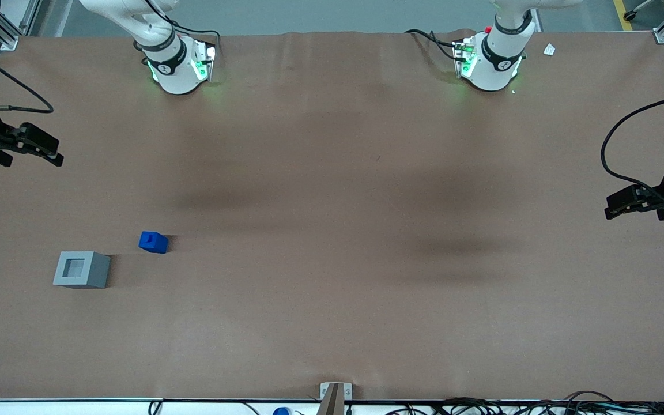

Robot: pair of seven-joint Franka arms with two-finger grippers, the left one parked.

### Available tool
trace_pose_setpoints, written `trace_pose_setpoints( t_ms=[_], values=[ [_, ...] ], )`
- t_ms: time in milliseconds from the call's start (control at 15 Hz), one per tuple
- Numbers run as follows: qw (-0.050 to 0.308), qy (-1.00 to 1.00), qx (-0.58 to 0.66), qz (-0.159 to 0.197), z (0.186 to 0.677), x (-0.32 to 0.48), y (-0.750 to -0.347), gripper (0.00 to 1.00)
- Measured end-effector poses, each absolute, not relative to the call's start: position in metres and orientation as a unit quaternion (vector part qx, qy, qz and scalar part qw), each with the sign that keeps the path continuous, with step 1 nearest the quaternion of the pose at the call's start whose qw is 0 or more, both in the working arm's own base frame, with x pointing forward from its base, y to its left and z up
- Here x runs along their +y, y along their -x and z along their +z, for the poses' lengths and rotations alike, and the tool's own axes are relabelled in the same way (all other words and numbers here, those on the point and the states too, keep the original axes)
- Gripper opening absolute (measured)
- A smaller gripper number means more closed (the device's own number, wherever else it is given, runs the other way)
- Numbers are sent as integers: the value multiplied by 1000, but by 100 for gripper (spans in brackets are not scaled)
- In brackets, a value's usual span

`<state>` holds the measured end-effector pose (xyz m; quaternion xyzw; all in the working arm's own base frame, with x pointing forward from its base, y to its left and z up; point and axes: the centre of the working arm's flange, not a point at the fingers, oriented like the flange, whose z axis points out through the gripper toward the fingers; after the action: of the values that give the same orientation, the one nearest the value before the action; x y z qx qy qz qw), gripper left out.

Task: Insert blue part into gray base with right arm
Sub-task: 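Move the open right gripper over the small blue block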

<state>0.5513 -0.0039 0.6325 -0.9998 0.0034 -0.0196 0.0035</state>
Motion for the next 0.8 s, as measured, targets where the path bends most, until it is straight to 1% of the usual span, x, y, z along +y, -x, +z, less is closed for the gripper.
trace_pose_setpoints(
  t_ms=[133,467,600,733,800],
  values=[
    [3,1000,4,-24,637,-4,-550,100],
    [3,1000,5,-21,634,-6,-551,100],
    [2,1000,5,-9,622,-6,-556,100],
    [1,1000,6,7,596,-6,-569,100],
    [0,1000,6,10,579,-6,-580,100]
  ],
)
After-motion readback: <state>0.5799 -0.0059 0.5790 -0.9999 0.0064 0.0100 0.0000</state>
